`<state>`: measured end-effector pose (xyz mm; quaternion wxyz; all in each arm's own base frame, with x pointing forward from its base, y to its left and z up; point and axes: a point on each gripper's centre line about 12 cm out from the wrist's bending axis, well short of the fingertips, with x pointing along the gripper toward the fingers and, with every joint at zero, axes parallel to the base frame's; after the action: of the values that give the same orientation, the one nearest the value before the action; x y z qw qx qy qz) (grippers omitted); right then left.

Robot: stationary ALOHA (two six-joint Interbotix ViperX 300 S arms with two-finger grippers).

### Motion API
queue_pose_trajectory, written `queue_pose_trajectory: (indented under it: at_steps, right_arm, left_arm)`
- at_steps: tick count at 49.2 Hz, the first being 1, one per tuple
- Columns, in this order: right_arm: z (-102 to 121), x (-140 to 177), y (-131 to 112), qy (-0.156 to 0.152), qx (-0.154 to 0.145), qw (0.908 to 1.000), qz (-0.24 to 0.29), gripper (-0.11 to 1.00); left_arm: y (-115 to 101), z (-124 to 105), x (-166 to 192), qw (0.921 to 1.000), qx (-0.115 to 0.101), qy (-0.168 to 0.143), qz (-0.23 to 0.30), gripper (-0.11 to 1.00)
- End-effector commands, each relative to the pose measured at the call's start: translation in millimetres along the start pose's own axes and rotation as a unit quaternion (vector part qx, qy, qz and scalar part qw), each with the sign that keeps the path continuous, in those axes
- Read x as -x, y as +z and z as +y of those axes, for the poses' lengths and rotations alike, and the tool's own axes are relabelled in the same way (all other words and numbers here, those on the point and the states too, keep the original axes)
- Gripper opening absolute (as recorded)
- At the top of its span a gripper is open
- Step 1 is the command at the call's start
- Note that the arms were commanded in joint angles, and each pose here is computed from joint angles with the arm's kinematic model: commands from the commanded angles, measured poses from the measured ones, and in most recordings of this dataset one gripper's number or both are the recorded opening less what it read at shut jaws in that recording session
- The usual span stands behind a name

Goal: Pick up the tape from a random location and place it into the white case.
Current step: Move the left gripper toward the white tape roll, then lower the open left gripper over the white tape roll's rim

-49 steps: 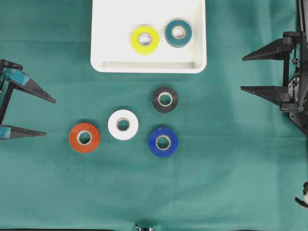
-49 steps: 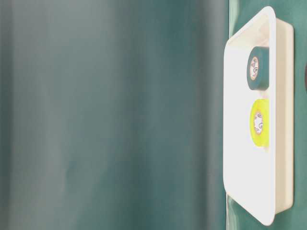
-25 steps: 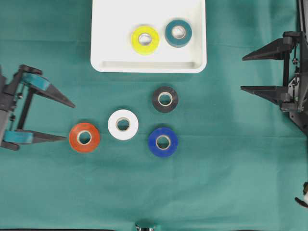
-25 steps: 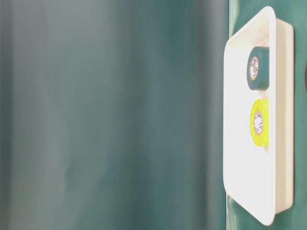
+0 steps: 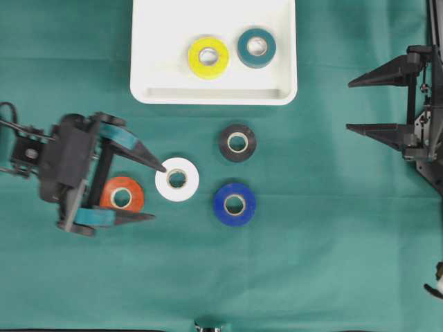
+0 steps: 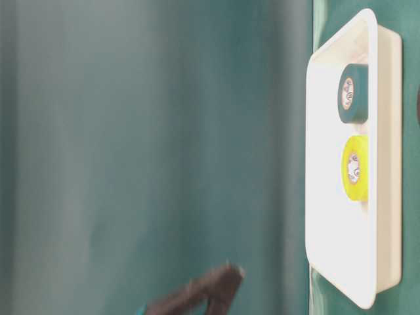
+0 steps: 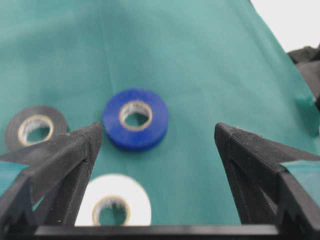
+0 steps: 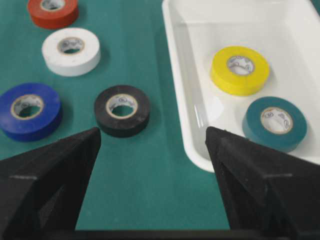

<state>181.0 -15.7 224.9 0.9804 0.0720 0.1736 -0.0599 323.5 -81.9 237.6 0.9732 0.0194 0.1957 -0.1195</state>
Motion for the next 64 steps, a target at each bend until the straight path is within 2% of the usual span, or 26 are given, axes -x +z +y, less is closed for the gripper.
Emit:
queue_pose_trajectory:
  at_steps: [1, 8, 25, 35, 40, 51, 64]
  right_arm:
    - [1, 0, 8, 0.001, 0.000, 1.0000, -0.009, 0.84]
    - [1, 0, 8, 0.001, 0.000, 1.0000, -0.009, 0.84]
    - [1, 0, 8, 0.001, 0.001, 1.0000, -0.009, 0.84]
    - [1, 0, 8, 0.001, 0.001, 1.0000, -0.009, 0.84]
    - [1, 0, 8, 0.001, 0.001, 1.0000, -0.009, 0.84]
    - [0, 0, 6, -0.002, 0.001, 1.0000, -0.001, 0.84]
    - [0, 0, 6, -0.002, 0.003, 1.0000, -0.001, 0.84]
  left_arm:
    - [20, -1, -9, 0.9998, -0.003, -0.001, -0.021, 0.99]
    - [28, -1, -17, 0.9997, -0.005, -0.001, -0.023, 0.99]
    - [26, 0, -17, 0.9999, -0.003, 0.000, -0.017, 0.99]
    - [22, 4, -23, 0.9998, 0.001, 0.005, 0.018, 0.99]
    - [20, 4, -29, 0.9985, 0.001, 0.005, 0.054, 0.99]
    - [21, 4, -39, 0.9887, 0.005, 0.004, 0.150, 0.99]
    - [34, 3, -44, 0.9735, 0.003, 0.004, 0.229, 0.99]
